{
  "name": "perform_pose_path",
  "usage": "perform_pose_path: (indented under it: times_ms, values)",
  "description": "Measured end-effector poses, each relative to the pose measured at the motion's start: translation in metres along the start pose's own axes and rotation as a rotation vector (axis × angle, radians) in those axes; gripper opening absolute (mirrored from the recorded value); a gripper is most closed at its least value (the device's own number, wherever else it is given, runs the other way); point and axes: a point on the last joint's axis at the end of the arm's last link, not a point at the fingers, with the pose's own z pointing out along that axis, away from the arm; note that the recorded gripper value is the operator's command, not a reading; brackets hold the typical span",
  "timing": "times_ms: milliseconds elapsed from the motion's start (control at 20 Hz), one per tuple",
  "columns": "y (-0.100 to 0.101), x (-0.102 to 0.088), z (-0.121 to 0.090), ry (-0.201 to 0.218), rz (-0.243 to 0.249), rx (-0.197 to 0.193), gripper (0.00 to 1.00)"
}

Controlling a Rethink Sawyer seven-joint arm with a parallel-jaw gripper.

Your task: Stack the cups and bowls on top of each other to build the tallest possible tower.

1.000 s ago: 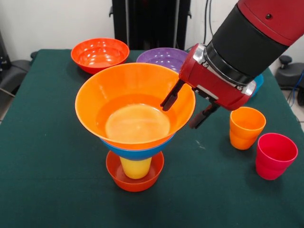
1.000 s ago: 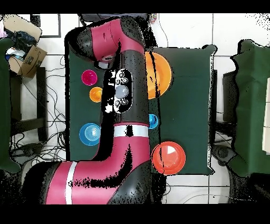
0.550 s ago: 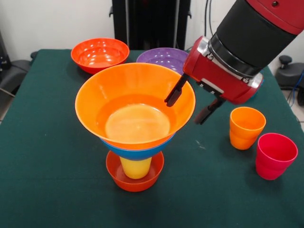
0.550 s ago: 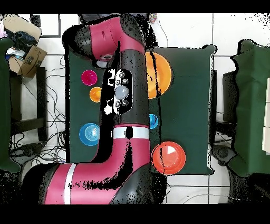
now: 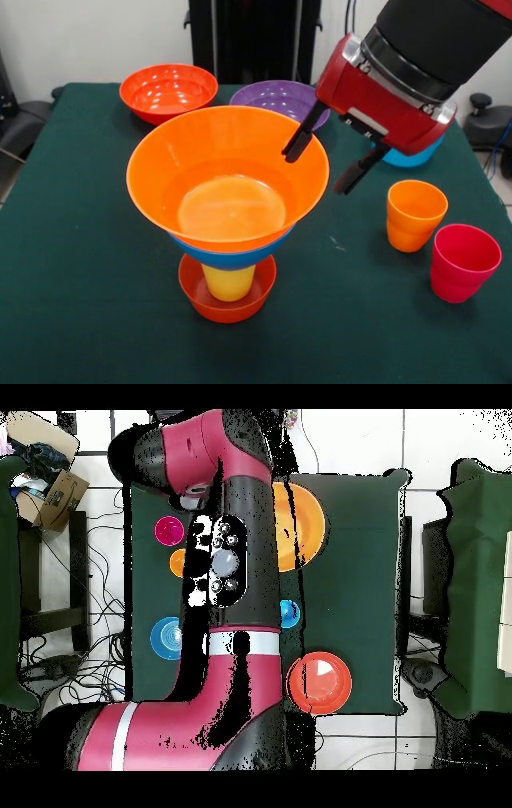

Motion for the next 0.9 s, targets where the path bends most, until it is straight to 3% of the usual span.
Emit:
perform_pose_path:
  times_ms: [450,900]
  values:
    - [-0.006,-0.004,-0.021,-0.022,0.011,-0.007,1.0]
    - [-0.004,-0.003,-0.037,-0.006,0.026,-0.052,1.0]
